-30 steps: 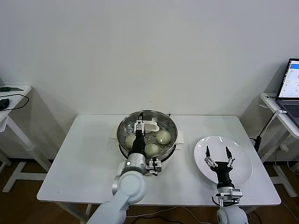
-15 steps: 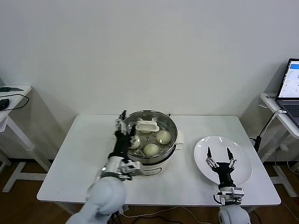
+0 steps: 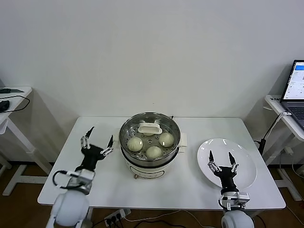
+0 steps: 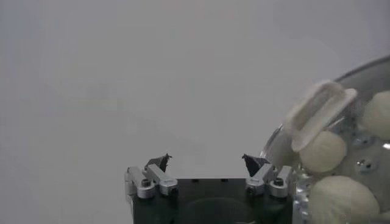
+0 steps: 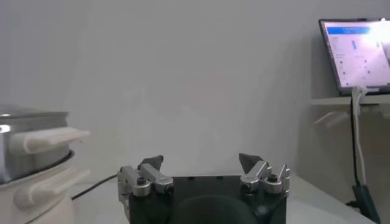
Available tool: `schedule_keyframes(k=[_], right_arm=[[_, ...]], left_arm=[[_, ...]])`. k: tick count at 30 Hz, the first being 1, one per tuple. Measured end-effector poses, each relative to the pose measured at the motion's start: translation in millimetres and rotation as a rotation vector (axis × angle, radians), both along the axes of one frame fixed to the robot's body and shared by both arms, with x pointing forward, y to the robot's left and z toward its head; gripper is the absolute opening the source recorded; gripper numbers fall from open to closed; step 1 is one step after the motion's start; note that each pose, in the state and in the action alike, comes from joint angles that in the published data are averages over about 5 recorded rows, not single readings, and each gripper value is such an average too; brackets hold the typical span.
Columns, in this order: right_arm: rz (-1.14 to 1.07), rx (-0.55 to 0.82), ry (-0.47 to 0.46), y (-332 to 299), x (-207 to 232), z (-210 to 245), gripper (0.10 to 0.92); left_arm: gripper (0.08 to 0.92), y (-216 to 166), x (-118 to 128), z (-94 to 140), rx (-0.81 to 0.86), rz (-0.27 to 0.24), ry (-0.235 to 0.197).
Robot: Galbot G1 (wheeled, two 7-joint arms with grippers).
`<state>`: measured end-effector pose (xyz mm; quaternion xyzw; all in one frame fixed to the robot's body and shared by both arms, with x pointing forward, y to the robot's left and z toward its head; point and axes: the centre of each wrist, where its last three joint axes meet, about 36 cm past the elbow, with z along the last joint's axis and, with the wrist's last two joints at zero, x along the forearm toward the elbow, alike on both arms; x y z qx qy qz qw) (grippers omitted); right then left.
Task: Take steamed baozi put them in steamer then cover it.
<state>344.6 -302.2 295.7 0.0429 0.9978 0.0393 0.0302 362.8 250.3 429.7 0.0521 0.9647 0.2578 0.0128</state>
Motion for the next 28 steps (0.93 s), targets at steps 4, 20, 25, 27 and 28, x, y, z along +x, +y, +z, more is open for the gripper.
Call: schedule_keyframes(k=[4, 20, 25, 27, 28], right_arm=[[0.003, 0.011, -0.003, 3.7, -3.0, 2.2, 0.823], [-0.007, -0.005, 0.023, 6.3, -12.9, -4.2, 0.823], [-0.017, -0.011, 0.024, 6.5, -13.8, -5.1, 0.823], [-0.019, -0.013, 0.023, 6.9, -13.8, -5.4, 0.823], [-0.020, -0.013, 0.023, 7.1, -13.9, -5.5, 0.823]], left_arm=[[0.823, 18.2, -12.2, -18.9, -0.085, -0.007, -0.011], [0.823, 46.8, -46.5, -54.9, -0.190, -0.008, -0.061], [0.823, 48.7, -52.9, -60.4, -0.198, -0.005, -0.067], [0.823, 49.1, -54.1, -61.8, -0.198, -0.005, -0.068], [0.823, 49.3, -54.4, -62.2, -0.198, -0.006, -0.069]])
